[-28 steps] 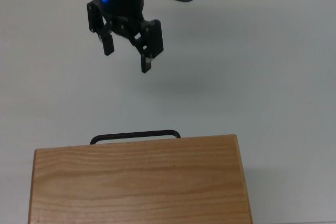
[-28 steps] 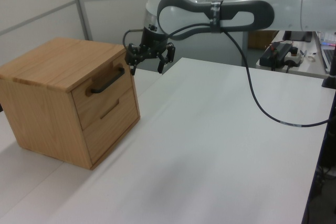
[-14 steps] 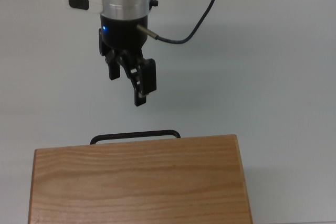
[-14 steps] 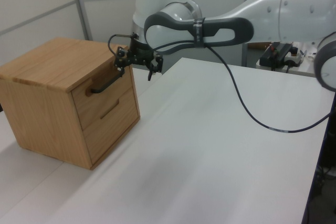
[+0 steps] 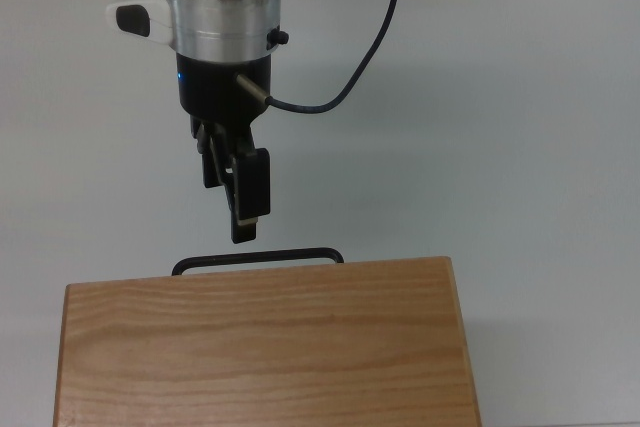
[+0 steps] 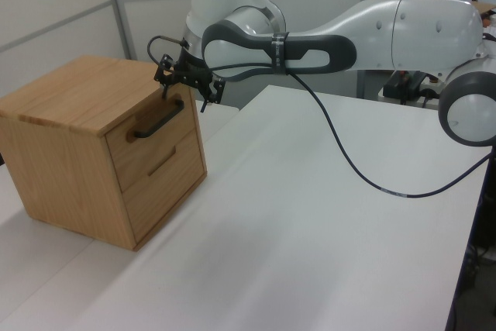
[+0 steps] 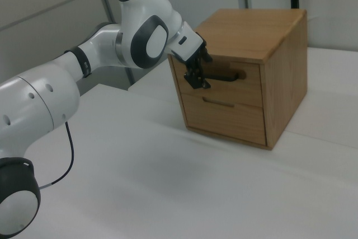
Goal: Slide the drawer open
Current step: 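Lower the gripper onto the black handle and close it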
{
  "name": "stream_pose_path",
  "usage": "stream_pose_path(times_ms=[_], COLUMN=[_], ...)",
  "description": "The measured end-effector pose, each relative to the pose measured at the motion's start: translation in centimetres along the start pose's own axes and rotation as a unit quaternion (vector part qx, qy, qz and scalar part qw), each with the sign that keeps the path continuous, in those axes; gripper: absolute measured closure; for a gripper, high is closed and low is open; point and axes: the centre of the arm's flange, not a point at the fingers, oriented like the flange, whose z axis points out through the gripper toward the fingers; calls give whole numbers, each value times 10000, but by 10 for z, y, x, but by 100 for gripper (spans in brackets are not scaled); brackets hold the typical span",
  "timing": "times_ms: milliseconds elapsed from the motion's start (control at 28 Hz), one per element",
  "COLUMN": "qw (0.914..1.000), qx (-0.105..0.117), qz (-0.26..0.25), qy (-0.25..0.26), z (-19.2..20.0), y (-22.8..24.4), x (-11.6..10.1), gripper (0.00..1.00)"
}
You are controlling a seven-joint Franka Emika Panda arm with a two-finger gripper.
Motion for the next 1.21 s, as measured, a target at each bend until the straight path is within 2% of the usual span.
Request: stream_pose_path(times_ms=[357,607,679,750,1071,1107,1179,1214], qw=[9976,9969,9968,9964,9948,9947,9948,9948], qx=[-85,-88,-110,-132,-3,13,30,39], qz=[682,769,780,824,1016,1025,1020,1022], qy=[-51,-116,-143,-158,-46,-39,-28,-17], z=[15,30,36,41,51,50,50,50], y=[2,1,1,2,-4,-6,-8,-9], x=[-4,-12,-15,-16,-18,-19,-20,-21], gripper=[10,11,15,15,46,53,58,64])
